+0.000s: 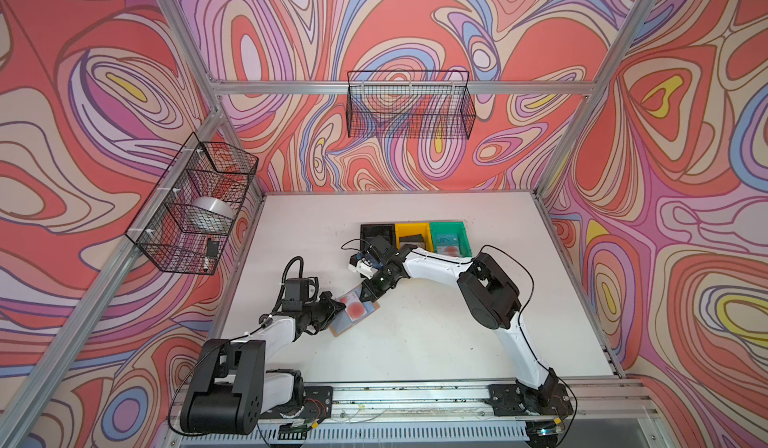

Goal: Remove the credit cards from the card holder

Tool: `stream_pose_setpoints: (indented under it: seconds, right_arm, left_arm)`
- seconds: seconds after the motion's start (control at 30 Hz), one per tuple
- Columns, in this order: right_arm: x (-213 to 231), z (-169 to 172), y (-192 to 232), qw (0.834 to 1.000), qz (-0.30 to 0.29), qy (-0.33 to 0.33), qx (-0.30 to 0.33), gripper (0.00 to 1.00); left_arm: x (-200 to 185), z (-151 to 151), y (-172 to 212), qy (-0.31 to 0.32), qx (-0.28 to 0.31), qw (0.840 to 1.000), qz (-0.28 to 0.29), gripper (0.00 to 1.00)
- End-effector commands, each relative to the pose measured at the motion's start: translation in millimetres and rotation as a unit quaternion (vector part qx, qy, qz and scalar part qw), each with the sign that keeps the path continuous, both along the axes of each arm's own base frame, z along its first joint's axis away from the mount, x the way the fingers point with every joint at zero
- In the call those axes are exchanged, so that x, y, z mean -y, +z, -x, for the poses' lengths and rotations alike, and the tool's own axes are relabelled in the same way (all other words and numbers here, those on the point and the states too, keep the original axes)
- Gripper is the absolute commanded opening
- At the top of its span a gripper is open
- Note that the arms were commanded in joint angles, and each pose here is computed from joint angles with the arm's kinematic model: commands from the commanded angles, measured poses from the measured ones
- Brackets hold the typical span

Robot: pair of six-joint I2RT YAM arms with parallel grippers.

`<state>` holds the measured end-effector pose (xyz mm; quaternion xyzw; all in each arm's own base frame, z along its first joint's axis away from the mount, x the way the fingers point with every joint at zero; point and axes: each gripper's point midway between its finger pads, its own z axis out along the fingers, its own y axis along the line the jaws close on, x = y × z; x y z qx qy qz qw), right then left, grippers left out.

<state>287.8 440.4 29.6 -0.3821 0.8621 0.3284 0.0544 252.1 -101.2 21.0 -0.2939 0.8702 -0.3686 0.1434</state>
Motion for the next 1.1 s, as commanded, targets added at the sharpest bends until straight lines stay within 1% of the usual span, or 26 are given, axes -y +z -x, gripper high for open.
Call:
stream_pose_setpoints:
  seconds: [0.0, 0.27, 0.4, 0.7, 0.73, 0.77, 1.07]
  right_arm:
    - [12.9, -2.7, -27.7, 0.999, 0.041, -0.015, -0.013, 0.04]
    - [13.7, -2.8, -30.1, 0.999, 0.043, -0.019, -0.019, 0.04]
    - [13.4, -4.3, -33.0, 0.998, 0.046, -0.023, -0.023, 0.04]
    - [15.5, -10.2, -33.5, 0.998, 0.049, -0.035, -0.027, 0.04]
    - [16.1, -10.6, -34.4, 0.998, 0.051, -0.037, -0.028, 0.04]
    - [16.6, -11.7, -34.6, 0.998, 0.051, -0.039, -0.029, 0.04]
    - [25.7, -22.4, -37.6, 0.996, 0.063, -0.052, -0.030, 0.04]
  left_arm:
    - [-14.2, 36.5, -31.3, 0.014, -0.084, 0.996, -0.039, 0.00]
    - [-15.4, 46.3, -34.6, 0.014, -0.091, 0.995, -0.037, 0.00]
    - [-13.0, 48.1, -33.1, 0.015, -0.089, 0.996, -0.028, 0.00]
    - [-22.7, 59.6, -25.2, 0.023, -0.096, 0.993, -0.058, 0.00]
    - [-23.5, 57.7, -22.7, 0.024, -0.090, 0.994, -0.061, 0.00]
    - [-24.2, 63.3, -23.7, 0.024, -0.100, 0.993, -0.063, 0.00]
    - [-23.7, 66.6, -19.6, 0.024, -0.100, 0.993, -0.061, 0.00]
